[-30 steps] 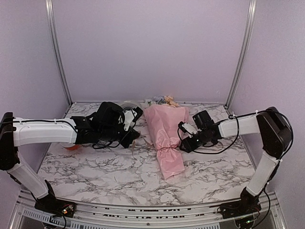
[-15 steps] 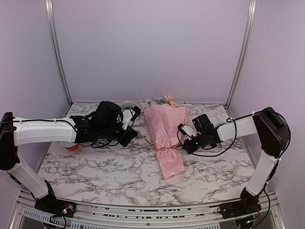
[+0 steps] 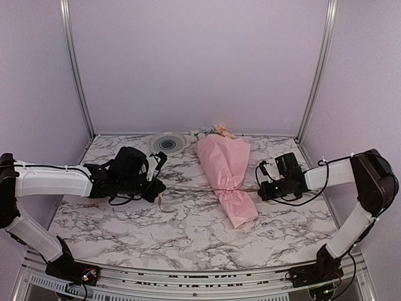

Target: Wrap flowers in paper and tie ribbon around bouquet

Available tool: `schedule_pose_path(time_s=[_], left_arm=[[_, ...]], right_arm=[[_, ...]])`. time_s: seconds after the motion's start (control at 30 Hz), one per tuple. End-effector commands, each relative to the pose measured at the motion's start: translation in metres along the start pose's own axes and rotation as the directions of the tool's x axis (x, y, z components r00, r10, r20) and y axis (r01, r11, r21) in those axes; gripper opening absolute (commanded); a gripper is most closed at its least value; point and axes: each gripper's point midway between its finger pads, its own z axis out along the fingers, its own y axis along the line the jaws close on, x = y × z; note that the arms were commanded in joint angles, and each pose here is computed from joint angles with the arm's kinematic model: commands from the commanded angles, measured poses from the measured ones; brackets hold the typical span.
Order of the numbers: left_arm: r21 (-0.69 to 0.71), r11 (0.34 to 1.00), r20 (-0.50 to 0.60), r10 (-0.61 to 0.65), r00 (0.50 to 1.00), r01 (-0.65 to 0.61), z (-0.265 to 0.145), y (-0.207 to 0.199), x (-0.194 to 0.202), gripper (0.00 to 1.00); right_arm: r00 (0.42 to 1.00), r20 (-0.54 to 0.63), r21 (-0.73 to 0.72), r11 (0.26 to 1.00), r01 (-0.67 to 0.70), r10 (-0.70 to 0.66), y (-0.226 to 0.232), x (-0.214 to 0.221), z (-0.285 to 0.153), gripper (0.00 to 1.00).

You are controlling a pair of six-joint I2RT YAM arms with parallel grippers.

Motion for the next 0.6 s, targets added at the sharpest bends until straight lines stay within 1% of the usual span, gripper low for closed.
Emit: schedule_pose_path(time_s=[0.0,0.17,0.27,0.33,0.57], left_arm=[[-0.083,0.992,0.030,-0.092,0.995,0.094,-0.014,0.027,0.006,0.00],[-0.146,0.977,-0.017,-0.160,0.987,0.156,-0.015,0.044,0.033,0.00],[-0.199,0.959,-0.063,-0.220,0.974,0.203,-0.016,0.059,0.061,0.00],[-0.221,0.947,-0.066,-0.254,0.965,0.235,-0.018,0.067,0.070,0.00],[-0.227,0.943,-0.083,-0.267,0.960,0.243,-0.016,0.068,0.076,0.00]], right_arm=[[0.989,0.066,0.086,0.986,-0.140,0.135,-0.037,-0.009,-0.014,0.00],[0.984,0.032,0.130,0.975,-0.181,0.178,-0.053,0.003,-0.011,0.00],[0.979,0.042,0.169,0.965,-0.203,0.198,-0.063,0.005,-0.014,0.00],[0.975,0.047,0.180,0.958,-0.224,0.219,-0.070,0.006,-0.017,0.00],[0.973,0.022,0.182,0.956,-0.229,0.229,-0.072,0.009,-0.015,0.00]])
